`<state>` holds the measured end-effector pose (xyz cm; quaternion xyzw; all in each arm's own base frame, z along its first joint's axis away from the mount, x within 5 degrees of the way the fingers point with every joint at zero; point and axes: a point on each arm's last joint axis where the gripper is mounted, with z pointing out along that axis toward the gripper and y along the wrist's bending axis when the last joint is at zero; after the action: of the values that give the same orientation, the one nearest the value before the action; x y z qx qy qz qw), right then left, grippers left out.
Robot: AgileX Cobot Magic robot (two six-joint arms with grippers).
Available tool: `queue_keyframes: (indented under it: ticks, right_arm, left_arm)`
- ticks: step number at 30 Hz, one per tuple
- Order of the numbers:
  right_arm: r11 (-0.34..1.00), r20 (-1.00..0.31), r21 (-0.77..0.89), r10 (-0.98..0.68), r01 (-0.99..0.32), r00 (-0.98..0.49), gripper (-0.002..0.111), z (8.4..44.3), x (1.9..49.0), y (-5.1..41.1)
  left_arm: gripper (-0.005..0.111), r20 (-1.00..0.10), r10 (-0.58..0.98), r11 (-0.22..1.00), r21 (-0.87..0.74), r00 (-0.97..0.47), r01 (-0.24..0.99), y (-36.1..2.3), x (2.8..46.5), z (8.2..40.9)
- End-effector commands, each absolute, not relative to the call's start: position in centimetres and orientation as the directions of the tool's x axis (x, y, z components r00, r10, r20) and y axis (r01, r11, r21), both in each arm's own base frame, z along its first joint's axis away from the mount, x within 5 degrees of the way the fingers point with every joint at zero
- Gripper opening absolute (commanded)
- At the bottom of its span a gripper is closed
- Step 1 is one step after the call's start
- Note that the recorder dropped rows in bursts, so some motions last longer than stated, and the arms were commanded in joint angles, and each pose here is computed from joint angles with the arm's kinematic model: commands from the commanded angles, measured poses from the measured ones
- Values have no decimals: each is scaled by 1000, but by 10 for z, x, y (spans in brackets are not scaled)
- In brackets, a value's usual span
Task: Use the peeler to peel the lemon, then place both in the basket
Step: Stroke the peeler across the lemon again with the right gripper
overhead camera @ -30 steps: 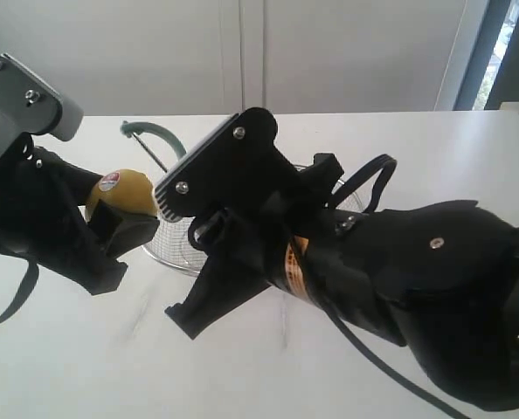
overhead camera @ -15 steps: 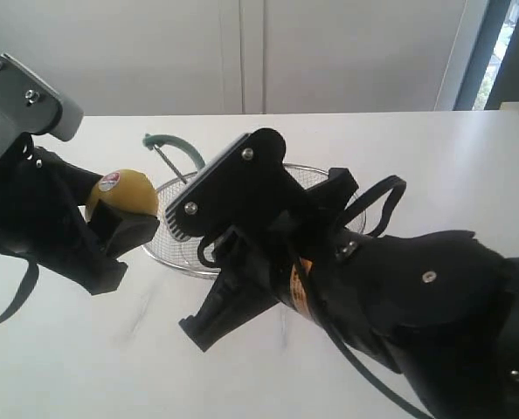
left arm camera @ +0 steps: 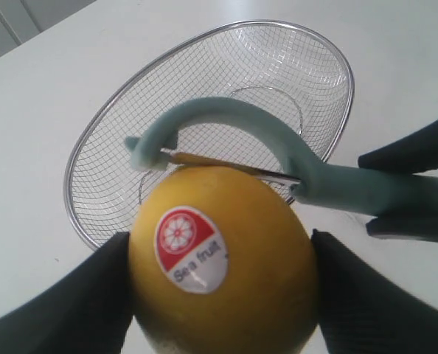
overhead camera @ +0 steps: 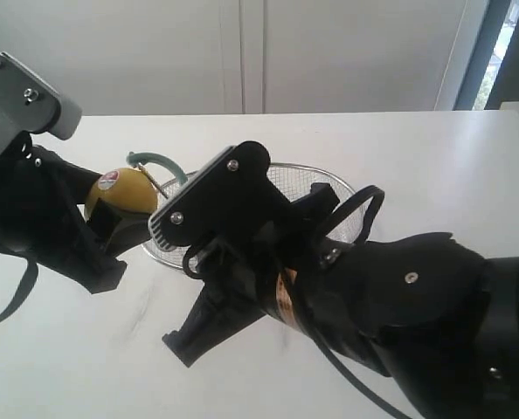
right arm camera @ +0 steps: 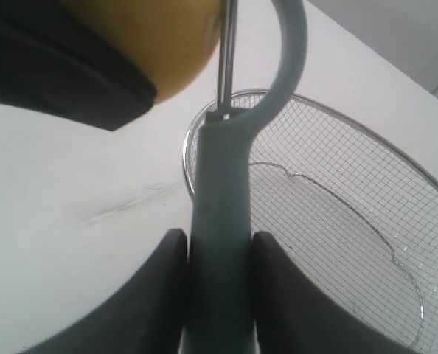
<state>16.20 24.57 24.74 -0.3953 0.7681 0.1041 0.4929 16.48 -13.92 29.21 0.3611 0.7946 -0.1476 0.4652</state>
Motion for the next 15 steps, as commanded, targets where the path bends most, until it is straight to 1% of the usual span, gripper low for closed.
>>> queue_keyframes:
  ticks: [1,10,15]
  right_arm:
    - [667,-845,-244,-502,-703,-183,0,251,163,247]
    - [679,-867,-236,-470,-696,-165,0,264,161,241]
    - [652,-873,-211,-460,-728,-160,0,266,157,243]
  left_arm:
    - [0,-865,402,709,87,-300,700,-139,166,299]
    - [0,-865,402,709,87,-300,700,-139,166,299]
    - [0,-865,402,709,87,-300,700,-139,166,299]
